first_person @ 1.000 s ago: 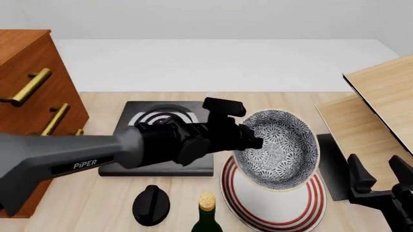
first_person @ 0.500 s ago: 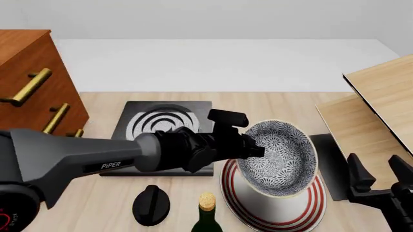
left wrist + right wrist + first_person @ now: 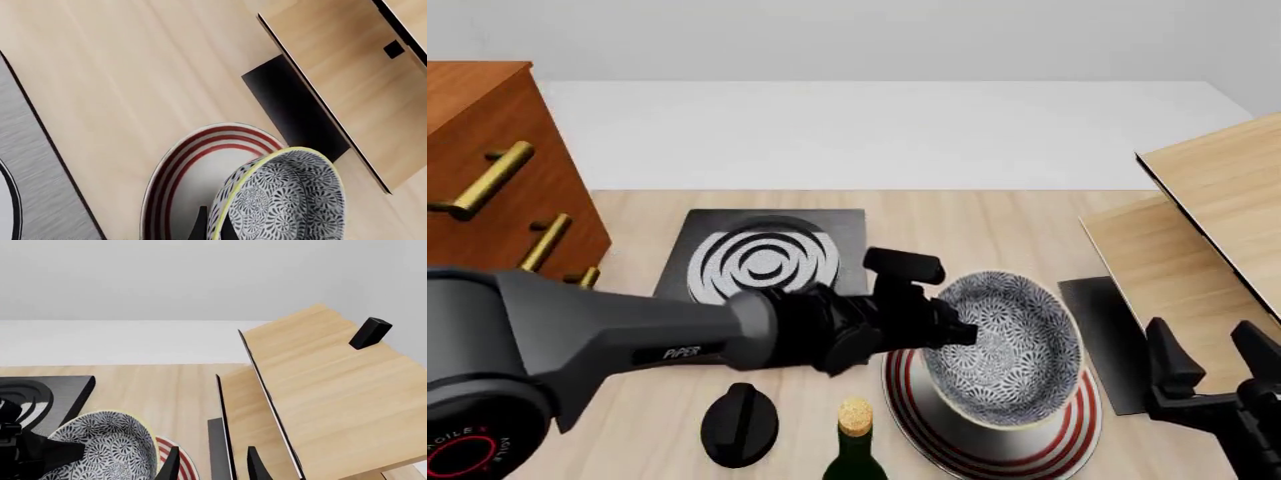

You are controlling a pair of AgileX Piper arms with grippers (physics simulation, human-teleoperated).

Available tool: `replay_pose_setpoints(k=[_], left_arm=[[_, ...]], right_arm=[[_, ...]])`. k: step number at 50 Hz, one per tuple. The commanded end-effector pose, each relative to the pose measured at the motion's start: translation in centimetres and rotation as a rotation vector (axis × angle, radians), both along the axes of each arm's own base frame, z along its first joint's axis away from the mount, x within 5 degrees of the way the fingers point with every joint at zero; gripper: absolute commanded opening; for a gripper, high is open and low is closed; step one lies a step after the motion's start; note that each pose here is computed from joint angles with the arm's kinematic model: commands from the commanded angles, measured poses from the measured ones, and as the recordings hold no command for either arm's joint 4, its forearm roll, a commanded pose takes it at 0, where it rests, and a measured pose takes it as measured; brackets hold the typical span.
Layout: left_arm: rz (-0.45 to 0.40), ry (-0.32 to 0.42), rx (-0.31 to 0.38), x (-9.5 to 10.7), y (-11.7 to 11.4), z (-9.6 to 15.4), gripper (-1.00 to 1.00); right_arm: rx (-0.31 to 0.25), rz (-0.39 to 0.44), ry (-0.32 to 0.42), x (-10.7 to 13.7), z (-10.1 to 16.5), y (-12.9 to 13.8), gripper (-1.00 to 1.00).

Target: Pick up the akita bowl and put it on the plate.

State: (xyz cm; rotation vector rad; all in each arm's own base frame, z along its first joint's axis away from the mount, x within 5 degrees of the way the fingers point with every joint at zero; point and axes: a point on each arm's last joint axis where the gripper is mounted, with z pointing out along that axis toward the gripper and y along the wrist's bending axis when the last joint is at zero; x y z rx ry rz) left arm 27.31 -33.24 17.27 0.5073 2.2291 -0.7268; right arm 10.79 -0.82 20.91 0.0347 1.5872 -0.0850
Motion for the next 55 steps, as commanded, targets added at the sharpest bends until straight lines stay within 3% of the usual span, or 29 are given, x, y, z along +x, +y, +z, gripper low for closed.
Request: replay_pose_setpoints(k=[1,20,21,39,55], left_arm=[[0.011,0.022,-0.012,-0.3,-0.3,-0.6,-1.00],[0.008,0.039,-0.001,-0.6,-0.3,-1.2,-1.00],[0.007,0.038,0.000,-0.6,-0.4,-1.1,1.00],[-0.007,0.024,-0.001,-1.1,-0.2,0.1,1.00],[-0.004,-0.051,-0.058,-2.2,2.4,6.3,1.00]], right_arm=[[-0.001,0.001,-0.001,0.0,0.0,0.0,1.00],[0.001,0.006,-0.003,-0.3,0.1,0.1,1.00],[0.000,0.006,-0.004,-0.4,0.1,0.1,1.00],[0.004,0.004,-0.010,-0.6,0.2,0.1,1.00],[0.001,0.005,-0.005,-0.4,0.1,0.1,1.00]])
